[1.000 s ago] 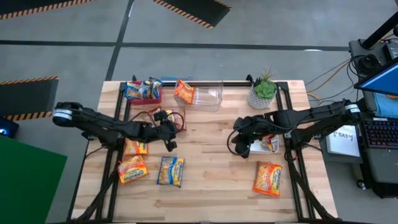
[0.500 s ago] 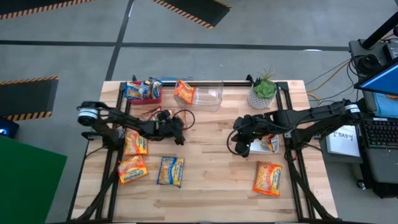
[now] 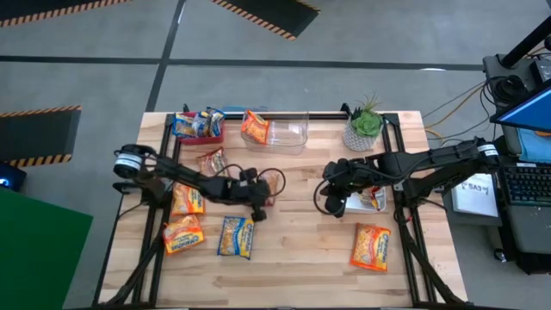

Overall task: Sort Maruchan noodles
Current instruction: Put the red noodle pack into the white bin

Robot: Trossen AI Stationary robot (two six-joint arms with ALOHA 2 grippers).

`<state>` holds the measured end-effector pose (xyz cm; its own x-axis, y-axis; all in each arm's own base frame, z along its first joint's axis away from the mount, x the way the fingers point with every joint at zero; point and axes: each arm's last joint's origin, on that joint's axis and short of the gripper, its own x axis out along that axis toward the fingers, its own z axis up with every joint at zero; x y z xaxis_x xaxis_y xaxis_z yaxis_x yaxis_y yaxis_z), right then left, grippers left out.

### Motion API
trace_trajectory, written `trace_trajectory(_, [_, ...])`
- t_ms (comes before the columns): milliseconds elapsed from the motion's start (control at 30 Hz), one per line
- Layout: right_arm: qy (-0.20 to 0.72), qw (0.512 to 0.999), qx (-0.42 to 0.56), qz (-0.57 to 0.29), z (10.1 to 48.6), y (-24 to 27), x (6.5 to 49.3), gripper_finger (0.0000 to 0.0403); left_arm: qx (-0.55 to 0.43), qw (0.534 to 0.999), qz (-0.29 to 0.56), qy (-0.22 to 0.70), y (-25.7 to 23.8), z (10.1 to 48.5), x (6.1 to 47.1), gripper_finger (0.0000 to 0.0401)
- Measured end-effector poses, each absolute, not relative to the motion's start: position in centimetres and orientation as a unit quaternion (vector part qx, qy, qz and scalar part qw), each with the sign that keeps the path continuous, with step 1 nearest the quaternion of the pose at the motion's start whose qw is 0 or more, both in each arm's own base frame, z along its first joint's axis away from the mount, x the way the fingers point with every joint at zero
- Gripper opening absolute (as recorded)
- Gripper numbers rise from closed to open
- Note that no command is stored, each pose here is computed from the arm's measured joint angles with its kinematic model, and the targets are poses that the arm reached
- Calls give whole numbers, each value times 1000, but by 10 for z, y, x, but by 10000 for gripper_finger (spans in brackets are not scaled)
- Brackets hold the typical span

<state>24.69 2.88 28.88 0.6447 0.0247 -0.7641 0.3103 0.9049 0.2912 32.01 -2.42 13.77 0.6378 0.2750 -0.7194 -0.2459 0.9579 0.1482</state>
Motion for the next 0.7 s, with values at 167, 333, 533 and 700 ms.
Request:
trace_trajectory(167, [409,884,210,-84,284,29,253,9,55,918,68,386,-40,154,319,37])
trace_trajectory(333, [412,882,210,-85,272,31,267,9,87,923,-6,374,-49,165,305,37])
trace_trajectory(533, [422,876,212,-96,250,28,289,9,63,939,-2,339,-45,176,277,37])
trace_trajectory(700, [422,872,219,-113,236,16,304,9,33,952,2,305,-42,172,254,37])
